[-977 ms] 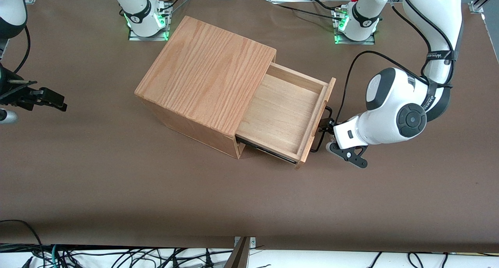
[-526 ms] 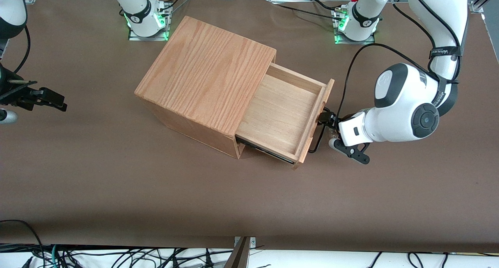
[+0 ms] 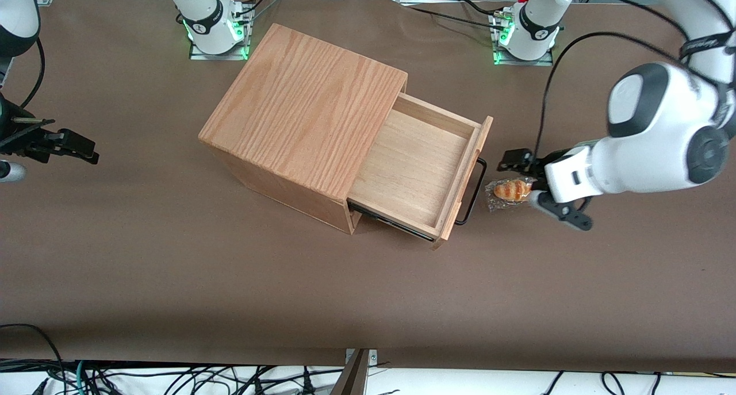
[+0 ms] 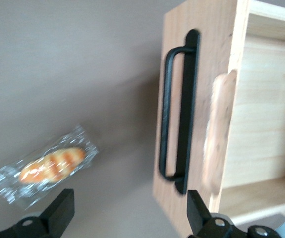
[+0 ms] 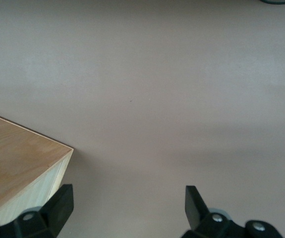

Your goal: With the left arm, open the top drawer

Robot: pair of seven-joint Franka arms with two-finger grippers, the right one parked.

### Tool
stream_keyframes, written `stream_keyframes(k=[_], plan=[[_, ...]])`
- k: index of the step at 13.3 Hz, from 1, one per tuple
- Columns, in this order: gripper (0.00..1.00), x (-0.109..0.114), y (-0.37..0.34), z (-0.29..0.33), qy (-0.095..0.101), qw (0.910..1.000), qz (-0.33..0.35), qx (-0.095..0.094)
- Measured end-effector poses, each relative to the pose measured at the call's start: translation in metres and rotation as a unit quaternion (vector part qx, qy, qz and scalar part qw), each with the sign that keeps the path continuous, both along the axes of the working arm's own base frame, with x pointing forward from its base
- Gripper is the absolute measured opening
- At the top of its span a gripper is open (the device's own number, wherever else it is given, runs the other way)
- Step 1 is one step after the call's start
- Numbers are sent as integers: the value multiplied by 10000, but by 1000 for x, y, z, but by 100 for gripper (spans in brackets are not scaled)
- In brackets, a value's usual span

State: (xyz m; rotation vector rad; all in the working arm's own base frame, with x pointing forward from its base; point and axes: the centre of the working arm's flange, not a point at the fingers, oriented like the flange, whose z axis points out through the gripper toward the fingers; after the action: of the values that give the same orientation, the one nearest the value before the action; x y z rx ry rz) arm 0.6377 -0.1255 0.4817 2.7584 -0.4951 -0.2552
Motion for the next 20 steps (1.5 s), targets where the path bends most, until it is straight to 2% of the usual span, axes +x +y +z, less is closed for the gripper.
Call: stream_keyframes(k=[2, 4, 7, 11, 12, 14, 15, 18, 20], plan=[[100, -6, 21, 30, -258, 9986, -23, 452], [100, -17, 31, 56, -398, 9948, -122, 932], [100, -34, 37, 87, -404, 9909, 183, 1274], [100, -46, 42, 106, -529, 9857, 496, 1524], [100, -46, 52, 108, -628, 9842, 610, 1537], [100, -52, 73, 104, -951, 9796, 860, 1545], [100, -60, 80, 99, -1001, 9784, 937, 1549], [100, -78, 87, 96, -1014, 9775, 1011, 1549], [100, -81, 87, 96, -1005, 9774, 1021, 1552]])
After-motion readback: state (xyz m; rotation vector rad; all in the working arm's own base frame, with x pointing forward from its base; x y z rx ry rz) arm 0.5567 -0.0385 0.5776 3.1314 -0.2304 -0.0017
